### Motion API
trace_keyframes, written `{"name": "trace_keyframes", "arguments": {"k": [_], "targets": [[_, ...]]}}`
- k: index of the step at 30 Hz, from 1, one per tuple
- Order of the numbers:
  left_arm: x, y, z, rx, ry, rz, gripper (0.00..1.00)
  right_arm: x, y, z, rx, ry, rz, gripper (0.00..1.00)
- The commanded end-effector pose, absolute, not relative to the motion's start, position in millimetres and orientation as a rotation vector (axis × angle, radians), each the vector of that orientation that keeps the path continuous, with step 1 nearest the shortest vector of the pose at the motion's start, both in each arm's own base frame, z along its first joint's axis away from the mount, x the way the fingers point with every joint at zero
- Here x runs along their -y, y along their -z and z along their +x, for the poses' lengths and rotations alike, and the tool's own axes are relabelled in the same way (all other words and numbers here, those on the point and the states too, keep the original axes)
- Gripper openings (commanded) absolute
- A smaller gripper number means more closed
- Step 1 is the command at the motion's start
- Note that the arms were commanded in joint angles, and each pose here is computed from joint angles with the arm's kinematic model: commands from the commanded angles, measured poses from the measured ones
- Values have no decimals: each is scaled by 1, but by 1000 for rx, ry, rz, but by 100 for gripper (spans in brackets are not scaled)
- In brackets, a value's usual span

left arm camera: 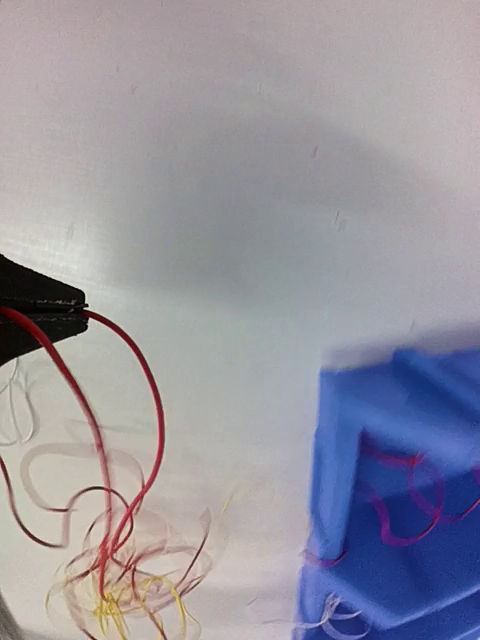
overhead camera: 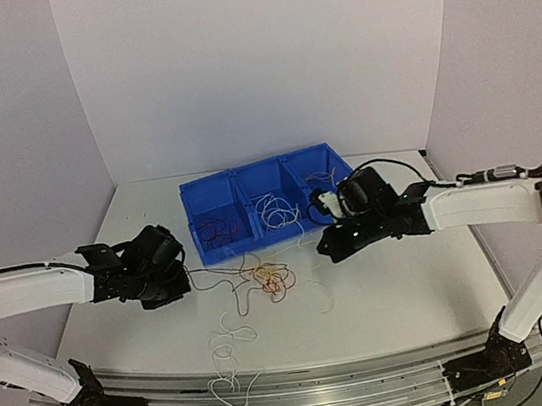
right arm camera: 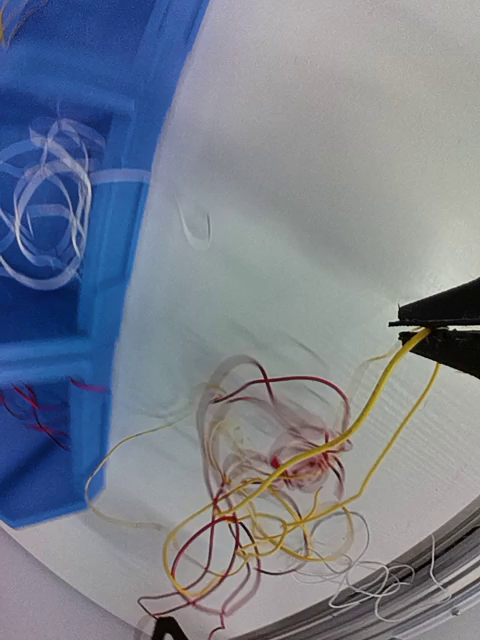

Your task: Untangle the cables

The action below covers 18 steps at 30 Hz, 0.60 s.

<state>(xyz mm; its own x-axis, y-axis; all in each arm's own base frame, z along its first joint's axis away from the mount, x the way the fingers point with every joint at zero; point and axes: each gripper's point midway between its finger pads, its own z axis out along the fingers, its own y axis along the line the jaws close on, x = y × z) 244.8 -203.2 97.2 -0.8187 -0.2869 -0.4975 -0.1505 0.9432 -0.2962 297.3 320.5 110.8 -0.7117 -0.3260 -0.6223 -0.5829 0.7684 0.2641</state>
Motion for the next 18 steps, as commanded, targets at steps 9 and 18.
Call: {"name": "trace_keyframes", "arguments": {"k": [9, 18], "targets": [[60, -87, 233, -2526, -13, -783, 0, -41, -231, 304, -2261, 246, 25, 0], [48, -87, 231, -2545, -72, -824, 0, 45, -309, 281, -2074, 614, 201, 0]]}}
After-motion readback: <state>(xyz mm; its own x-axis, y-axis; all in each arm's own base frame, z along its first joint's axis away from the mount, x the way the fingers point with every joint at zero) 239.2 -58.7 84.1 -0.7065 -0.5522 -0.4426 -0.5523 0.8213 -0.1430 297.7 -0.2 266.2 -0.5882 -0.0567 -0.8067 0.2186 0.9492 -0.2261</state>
